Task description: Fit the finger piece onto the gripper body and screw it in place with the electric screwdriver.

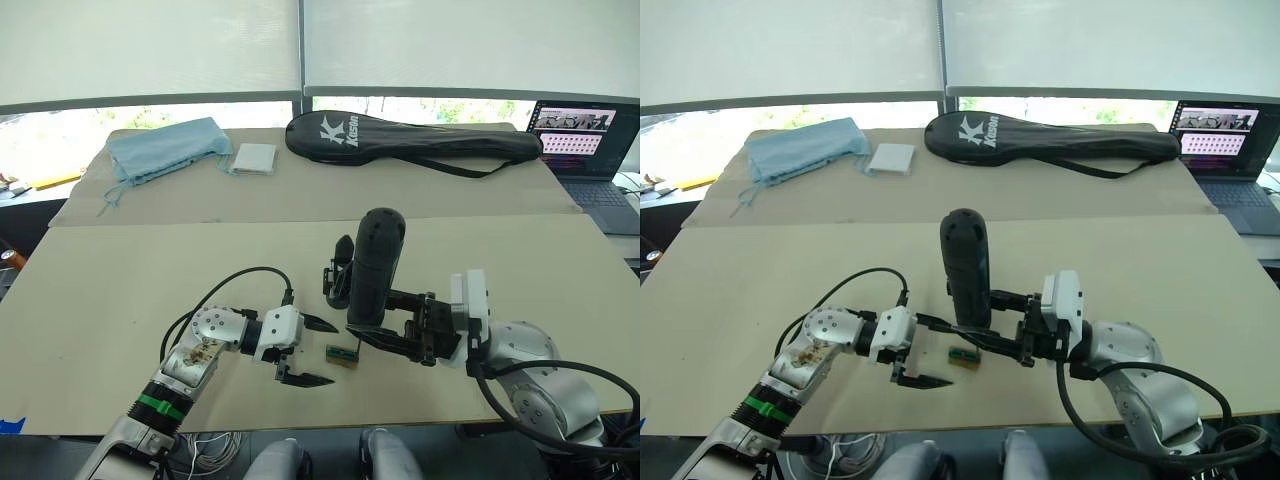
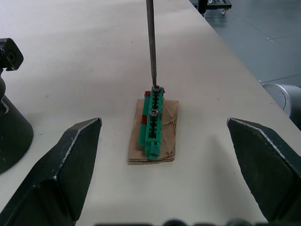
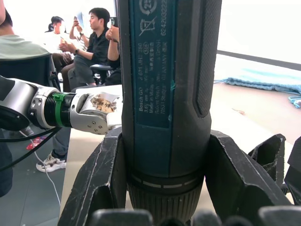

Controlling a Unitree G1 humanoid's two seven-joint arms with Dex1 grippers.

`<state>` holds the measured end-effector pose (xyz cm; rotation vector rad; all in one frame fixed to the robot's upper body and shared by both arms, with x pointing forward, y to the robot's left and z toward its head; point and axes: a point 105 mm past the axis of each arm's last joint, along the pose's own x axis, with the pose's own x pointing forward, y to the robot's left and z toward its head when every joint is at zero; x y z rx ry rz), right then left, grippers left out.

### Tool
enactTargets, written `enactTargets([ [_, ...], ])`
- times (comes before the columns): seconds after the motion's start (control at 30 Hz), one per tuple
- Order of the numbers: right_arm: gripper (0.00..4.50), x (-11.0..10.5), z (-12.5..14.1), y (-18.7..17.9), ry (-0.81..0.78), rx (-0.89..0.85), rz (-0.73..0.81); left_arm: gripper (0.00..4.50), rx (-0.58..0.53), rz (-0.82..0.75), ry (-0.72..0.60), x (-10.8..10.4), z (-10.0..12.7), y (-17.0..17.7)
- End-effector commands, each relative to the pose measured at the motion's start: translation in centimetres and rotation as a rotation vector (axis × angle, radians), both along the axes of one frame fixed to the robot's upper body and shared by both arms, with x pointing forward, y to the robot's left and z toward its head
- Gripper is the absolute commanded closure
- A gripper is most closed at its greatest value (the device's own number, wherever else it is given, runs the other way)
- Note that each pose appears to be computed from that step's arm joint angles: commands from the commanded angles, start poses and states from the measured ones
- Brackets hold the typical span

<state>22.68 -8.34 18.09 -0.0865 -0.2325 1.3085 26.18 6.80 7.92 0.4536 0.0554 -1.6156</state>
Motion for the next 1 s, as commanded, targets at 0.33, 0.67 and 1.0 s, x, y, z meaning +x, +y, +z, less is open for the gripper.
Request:
enactTargets([
  [0.33,2.60,-0.42,1.27,0.16,-0.062,0.031,0.011,0.00,-0.025,-0.012,-0.044,0.23,1.35,-0.26],
  [0.67,2.60,-0.66,1.39,0.47,-0.059,0.034,0.022,0.00,-0.027,-0.010,-0.044,0.26,1.38,-0.31],
  [1.0,2.60,-0.70,1.29,0.58,-0.050,0.034,0.026,0.00,-0.029,-0.005,-0.044,0.40,1.45,-0.29],
])
